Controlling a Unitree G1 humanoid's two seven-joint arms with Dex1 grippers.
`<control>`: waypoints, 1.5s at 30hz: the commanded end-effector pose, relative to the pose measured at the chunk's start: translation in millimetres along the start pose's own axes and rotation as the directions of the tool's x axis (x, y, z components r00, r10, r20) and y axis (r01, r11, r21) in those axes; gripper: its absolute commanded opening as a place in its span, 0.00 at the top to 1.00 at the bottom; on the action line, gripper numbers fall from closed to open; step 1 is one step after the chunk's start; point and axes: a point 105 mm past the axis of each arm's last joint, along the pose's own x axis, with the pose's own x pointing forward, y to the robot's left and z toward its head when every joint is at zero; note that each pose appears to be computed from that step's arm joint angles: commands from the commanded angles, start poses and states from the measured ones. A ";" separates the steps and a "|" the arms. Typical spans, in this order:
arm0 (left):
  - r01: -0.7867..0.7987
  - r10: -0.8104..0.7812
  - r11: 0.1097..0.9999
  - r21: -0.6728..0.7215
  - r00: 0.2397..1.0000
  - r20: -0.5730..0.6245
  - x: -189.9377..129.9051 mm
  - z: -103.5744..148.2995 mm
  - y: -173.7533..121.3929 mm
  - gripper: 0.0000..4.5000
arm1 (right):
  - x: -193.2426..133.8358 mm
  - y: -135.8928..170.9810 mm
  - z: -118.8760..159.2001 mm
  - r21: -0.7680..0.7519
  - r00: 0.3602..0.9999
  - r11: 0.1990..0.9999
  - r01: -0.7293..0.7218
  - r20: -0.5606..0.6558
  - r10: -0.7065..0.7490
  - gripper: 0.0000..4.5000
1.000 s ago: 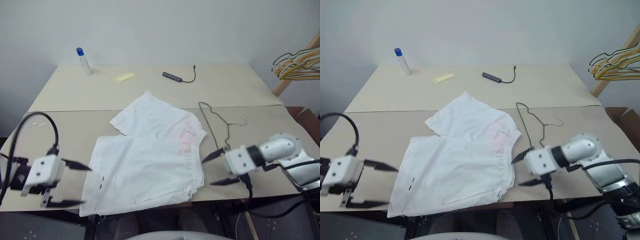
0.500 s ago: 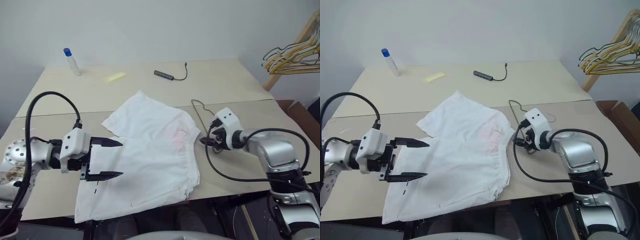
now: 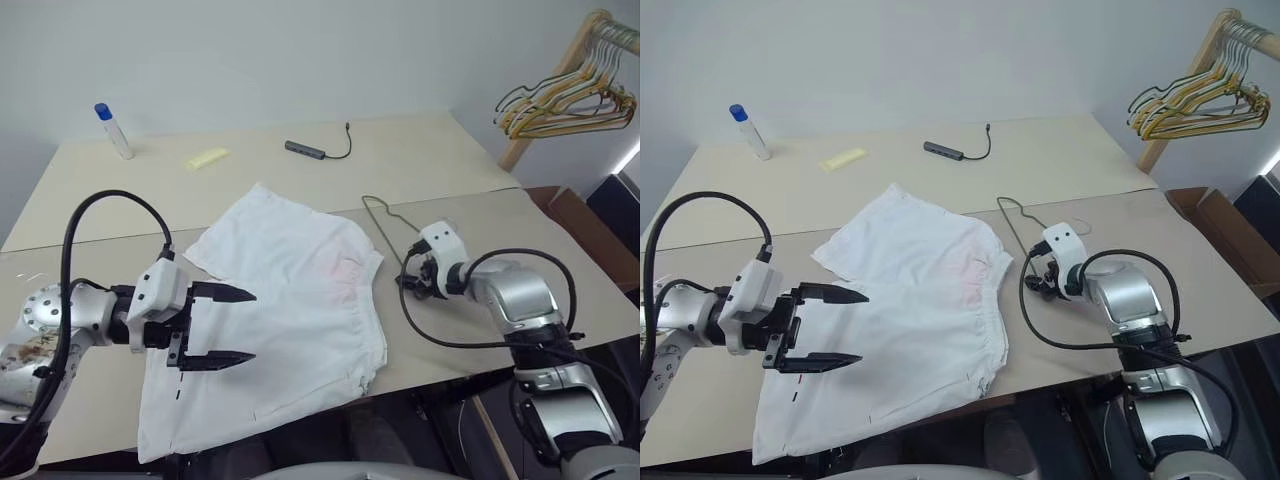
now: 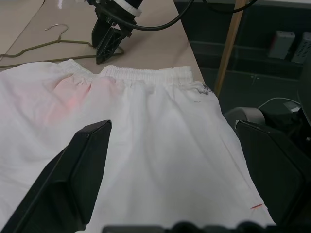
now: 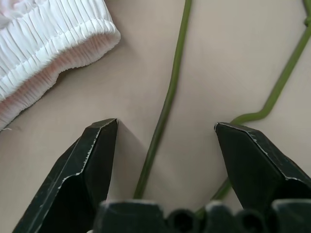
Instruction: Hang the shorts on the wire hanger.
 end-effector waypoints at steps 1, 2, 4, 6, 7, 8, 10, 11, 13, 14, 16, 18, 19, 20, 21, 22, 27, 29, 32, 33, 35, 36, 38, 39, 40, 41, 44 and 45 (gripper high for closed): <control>-0.007 0.007 0.998 0.055 1.000 0.000 1.2 3.1 -0.9 0.02 | -1.9 2.2 9.5 -0.009 0.999 1.000 -0.022 0.023 0.022 0.16; -0.009 0.010 0.998 0.057 1.000 -0.001 2.3 1.3 -0.3 0.02 | -2.0 2.8 9.2 -0.031 1.000 0.999 -0.017 0.021 0.018 0.16; -0.013 0.013 0.998 0.063 1.000 -0.003 4.3 -2.2 0.0 0.02 | -2.2 4.8 8.4 -0.010 1.000 1.000 -0.022 0.005 0.022 0.16; -0.014 0.014 0.998 0.065 1.000 0.000 6.4 -4.2 0.2 0.01 | -1.3 2.6 4.6 0.027 1.000 1.000 -0.013 -0.027 0.014 0.20; -0.015 0.015 0.998 0.066 1.000 0.001 7.1 -5.2 0.9 0.00 | -0.1 1.2 0.9 0.033 0.999 0.999 -0.007 -0.053 0.009 0.24; -0.018 0.017 0.997 0.070 1.000 0.001 7.8 -6.1 1.9 0.00 | 1.2 0.4 -3.1 0.035 0.997 0.999 -0.003 -0.078 0.006 0.29; -0.026 0.027 0.996 0.085 1.000 -0.004 9.3 -7.6 4.7 0.00 | 3.9 0.8 -10.8 0.047 0.992 0.999 -0.001 -0.128 0.007 0.45; -0.030 0.030 0.995 0.091 1.000 -0.003 10.1 -7.4 6.1 0.00 | 5.1 1.8 -14.8 0.038 0.989 0.999 -0.002 -0.151 0.008 0.51; -0.039 0.038 0.994 0.100 0.999 0.012 11.5 -4.5 9.1 0.00 | 6.8 1.6 -18.2 0.041 0.986 0.999 0.002 -0.164 0.005 0.67; -0.044 0.042 0.994 0.103 0.999 0.023 12.1 -2.5 10.4 0.00 | 7.3 1.0 -19.4 0.033 0.986 0.999 0.005 -0.169 0.000 0.74; -0.049 0.045 0.993 0.105 0.998 0.045 13.1 1.6 11.7 0.00 | 7.4 -0.9 -19.9 0.025 0.986 1.000 0.016 -0.169 -0.011 0.89; -0.053 0.048 0.993 0.108 0.997 0.054 13.9 3.0 12.4 0.00 | 7.1 -1.6 -21.1 0.010 0.985 1.000 0.023 -0.173 -0.020 0.99; -0.058 0.052 0.992 0.111 0.997 0.056 14.0 2.6 13.3 0.00 | 7.1 -2.3 -21.8 -0.001 0.984 0.999 0.034 -0.177 -0.034 0.99; -0.070 0.063 0.991 0.115 0.996 0.061 14.3 2.3 15.1 0.00 | 7.0 -2.4 -22.0 -0.004 0.983 0.999 0.038 -0.177 -0.038 0.99; -0.086 0.078 0.990 0.114 0.995 0.069 14.7 2.2 17.6 0.00 | 6.8 -2.4 -21.2 -0.002 0.984 0.999 0.041 -0.171 -0.041 0.99; -0.099 0.091 0.989 0.111 0.993 0.078 15.2 2.4 20.0 0.00 | 6.4 -2.3 -20.0 -0.003 0.985 0.999 0.046 -0.164 -0.046 0.99; -0.204 0.196 0.978 0.030 0.964 0.179 18.4 7.2 38.3 0.00 | -7.5 -9.1 0.9 -0.004 0.993 0.994 0.110 -0.045 -0.110 0.99; -0.257 0.264 0.965 -0.060 0.943 0.201 24.1 3.1 51.2 0.00 | -19.2 -13.9 14.3 -0.001 0.986 0.987 0.159 0.042 -0.159 0.99; -0.327 0.370 0.920 -0.214 0.906 0.205 36.8 -3.6 71.8 0.00 | -37.5 -15.8 32.4 0.016 0.963 0.978 0.207 0.174 -0.207 0.99; -0.358 0.422 0.889 -0.284 0.882 0.208 42.4 -4.1 81.9 0.00 | -45.5 -14.3 39.3 0.019 0.951 0.977 0.214 0.226 -0.213 0.99; -0.370 0.475 0.843 -0.389 0.853 0.218 49.2 -2.3 93.5 0.00 | -56.1 -9.8 48.6 0.024 0.931 0.975 0.219 0.294 -0.216 0.99; -0.364 0.490 0.827 -0.429 0.841 0.231 52.4 0.7 97.3 0.00 | -60.9 -5.8 53.2 0.026 0.923 0.977 0.211 0.325 -0.207 0.99; -0.302 0.510 0.790 -0.534 0.808 0.297 62.9 15.3 104.9 0.00 | -74.3 10.3 66.7 -0.085 0.885 0.969 0.231 0.431 -0.173 0.99; -0.280 0.515 0.778 -0.562 0.797 0.315 65.9 20.3 107.2 0.00 | -77.9 17.5 70.5 -0.127 0.872 0.963 0.239 0.464 -0.155 0.99; -0.241 0.519 0.767 -0.595 0.778 0.354 70.0 30.3 109.6 0.00 | -82.8 29.7 75.5 -0.204 0.850 0.947 0.247 0.515 -0.110 0.99; -0.204 0.518 0.764 -0.613 0.760 0.392 72.3 40.1 110.5 0.00 | -85.7 40.9 78.1 -0.259 0.836 0.935 0.243 0.544 -0.066 0.99; -0.122 0.519 0.752 -0.647 0.715 0.469 73.4 60.1 112.2 0.00 | -91.2 66.2 83.1 -0.362 0.796 0.905 0.225 0.604 0.043 0.99; -0.096 0.532 0.740 -0.665 0.690 0.492 72.0 66.2 114.3 0.00 | -93.4 74.6 85.8 -0.387 0.773 0.891 0.237 0.631 0.069 0.99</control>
